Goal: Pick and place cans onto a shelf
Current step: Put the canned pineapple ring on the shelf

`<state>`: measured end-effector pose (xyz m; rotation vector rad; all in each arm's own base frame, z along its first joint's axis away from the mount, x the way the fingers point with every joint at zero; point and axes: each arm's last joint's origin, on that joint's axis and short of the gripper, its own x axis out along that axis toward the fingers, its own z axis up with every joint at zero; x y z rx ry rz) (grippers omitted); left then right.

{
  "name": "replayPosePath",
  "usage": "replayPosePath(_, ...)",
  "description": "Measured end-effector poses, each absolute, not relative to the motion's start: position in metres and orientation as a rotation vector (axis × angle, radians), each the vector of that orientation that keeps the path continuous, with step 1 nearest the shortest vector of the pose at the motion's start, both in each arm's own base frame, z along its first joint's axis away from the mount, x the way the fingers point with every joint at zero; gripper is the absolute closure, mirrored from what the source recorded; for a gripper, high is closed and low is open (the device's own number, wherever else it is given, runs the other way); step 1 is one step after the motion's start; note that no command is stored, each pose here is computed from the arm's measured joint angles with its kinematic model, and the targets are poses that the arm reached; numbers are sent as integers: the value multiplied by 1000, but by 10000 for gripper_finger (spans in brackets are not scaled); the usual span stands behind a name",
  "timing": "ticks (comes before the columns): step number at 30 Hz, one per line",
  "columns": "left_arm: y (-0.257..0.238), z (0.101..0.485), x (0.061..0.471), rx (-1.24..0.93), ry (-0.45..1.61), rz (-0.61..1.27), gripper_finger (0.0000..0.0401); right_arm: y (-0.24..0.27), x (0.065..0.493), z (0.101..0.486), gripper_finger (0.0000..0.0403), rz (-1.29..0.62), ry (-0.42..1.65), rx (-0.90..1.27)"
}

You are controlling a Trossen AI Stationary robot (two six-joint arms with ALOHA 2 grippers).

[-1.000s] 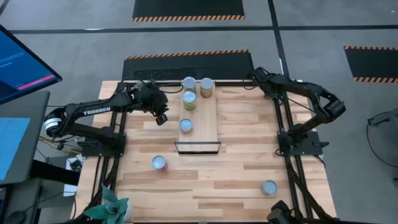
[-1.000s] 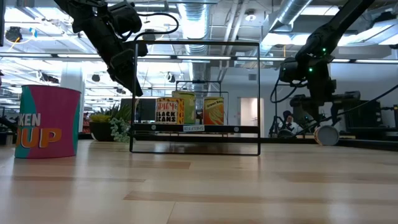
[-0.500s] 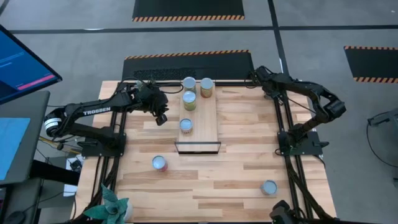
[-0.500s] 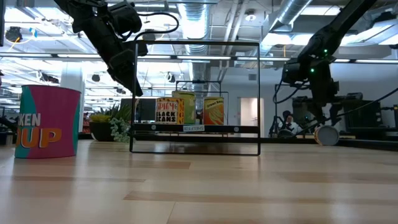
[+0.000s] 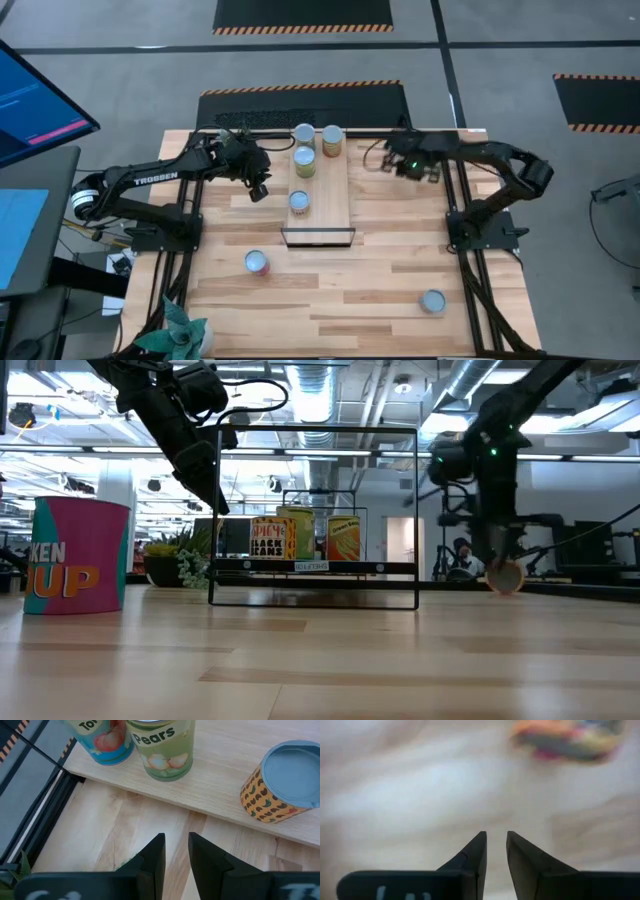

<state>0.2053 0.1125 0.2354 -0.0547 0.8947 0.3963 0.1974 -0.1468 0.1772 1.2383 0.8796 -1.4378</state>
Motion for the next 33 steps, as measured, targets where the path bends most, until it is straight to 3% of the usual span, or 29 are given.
replayPosePath(8, 112, 235, 205, -59, 894, 394, 328, -97, 227, 206, 305, -1424, 719, 882)
replayPosePath(12, 112, 235, 205, -59, 894, 394, 328, -99, 212, 211, 305, -1664, 610, 777)
replayPosePath(16, 112, 235, 205, -64, 892, 388, 328, -113, 186, 204, 305, -1908, 694, 805)
replayPosePath(19, 112, 235, 206, -71, 888, 369, 328, -127, 181, 197, 305, -1978, 717, 868)
replayPosePath(26, 111, 236, 205, -70, 884, 361, 328, -164, 186, 168, 305, -1953, 775, 910)
replayPosePath(30, 110, 240, 203, -69, 867, 362, 328, -158, 194, 155, 305, -1795, 994, 1008)
replayPosePath(33, 108, 244, 201, -65, 844, 366, 328, -140, 207, 160, 305, -1679, 1038, 1038)
